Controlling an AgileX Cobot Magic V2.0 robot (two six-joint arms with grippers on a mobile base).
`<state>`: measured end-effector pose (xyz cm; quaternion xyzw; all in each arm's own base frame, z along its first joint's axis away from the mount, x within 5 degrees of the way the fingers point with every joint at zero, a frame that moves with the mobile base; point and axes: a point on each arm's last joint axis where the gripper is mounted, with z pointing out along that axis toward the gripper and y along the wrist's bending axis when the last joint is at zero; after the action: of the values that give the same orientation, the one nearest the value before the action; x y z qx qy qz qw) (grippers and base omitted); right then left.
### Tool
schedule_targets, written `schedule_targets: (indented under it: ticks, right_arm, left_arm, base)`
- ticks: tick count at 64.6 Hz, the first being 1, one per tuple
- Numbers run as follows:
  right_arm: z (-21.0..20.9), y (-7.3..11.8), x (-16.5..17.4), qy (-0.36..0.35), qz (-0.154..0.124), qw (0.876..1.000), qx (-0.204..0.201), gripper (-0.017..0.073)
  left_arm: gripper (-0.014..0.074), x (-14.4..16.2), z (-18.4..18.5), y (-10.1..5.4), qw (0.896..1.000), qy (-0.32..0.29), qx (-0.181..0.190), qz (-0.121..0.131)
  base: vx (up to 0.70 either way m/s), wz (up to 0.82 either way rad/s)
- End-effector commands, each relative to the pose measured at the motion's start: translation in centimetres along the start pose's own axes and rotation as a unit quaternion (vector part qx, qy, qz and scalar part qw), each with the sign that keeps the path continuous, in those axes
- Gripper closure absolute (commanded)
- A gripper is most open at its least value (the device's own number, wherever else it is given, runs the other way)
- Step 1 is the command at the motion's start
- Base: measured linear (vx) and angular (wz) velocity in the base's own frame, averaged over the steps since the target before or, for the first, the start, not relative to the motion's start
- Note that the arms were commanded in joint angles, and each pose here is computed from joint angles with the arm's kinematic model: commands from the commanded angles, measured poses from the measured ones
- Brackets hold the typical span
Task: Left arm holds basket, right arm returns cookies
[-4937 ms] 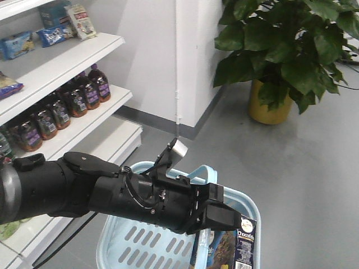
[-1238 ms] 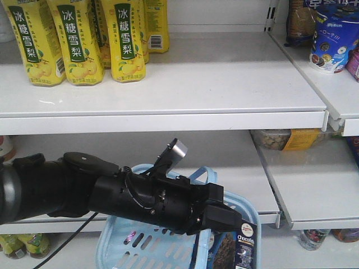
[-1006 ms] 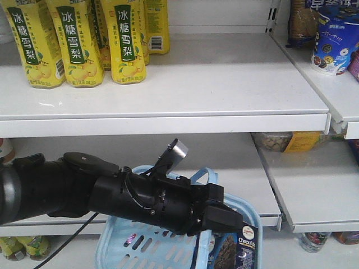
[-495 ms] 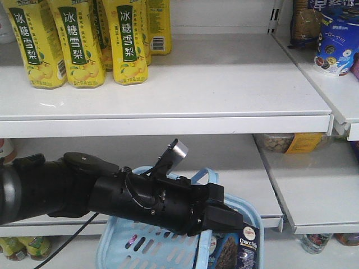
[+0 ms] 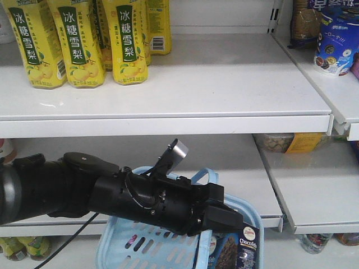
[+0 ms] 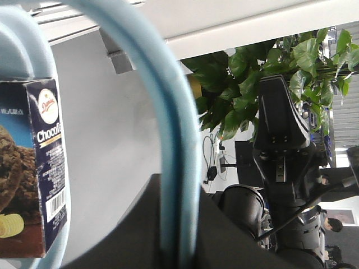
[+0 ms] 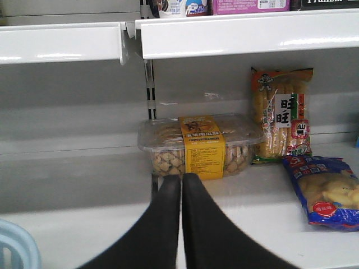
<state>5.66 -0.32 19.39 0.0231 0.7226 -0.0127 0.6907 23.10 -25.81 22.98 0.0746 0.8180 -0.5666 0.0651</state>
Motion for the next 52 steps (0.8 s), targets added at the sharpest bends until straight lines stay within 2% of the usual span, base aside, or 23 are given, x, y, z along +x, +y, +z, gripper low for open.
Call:
schedule_targets:
  ticks: [1,31,52]
  right_arm:
    - [-0.1,0.0,-0.6,-0.040,-0.001,0.999,-0.001,0.0567]
    - [-0.1,0.0,-0.6,-0.040,-0.001,0.999,-0.001,0.0567]
    - [-0.5,0.1,-3.1,-0.098,-0.001,0.995,-0.004,0.0567]
  left_arm:
    - [0.0600,-0.5,-1.1,-3.0,0.998,-0.027,0.060,0.005]
    - [0.0600,-0.5,-1.1,-3.0,0.998,-0.027,0.060,0.005]
    - [0.0600,-0.5,-1.1,-3.0,0.998,-0.027,0.060,0.005]
  base:
    - [0.00,0.00]
    - [0.00,0.00]
    - [0.00,0.00]
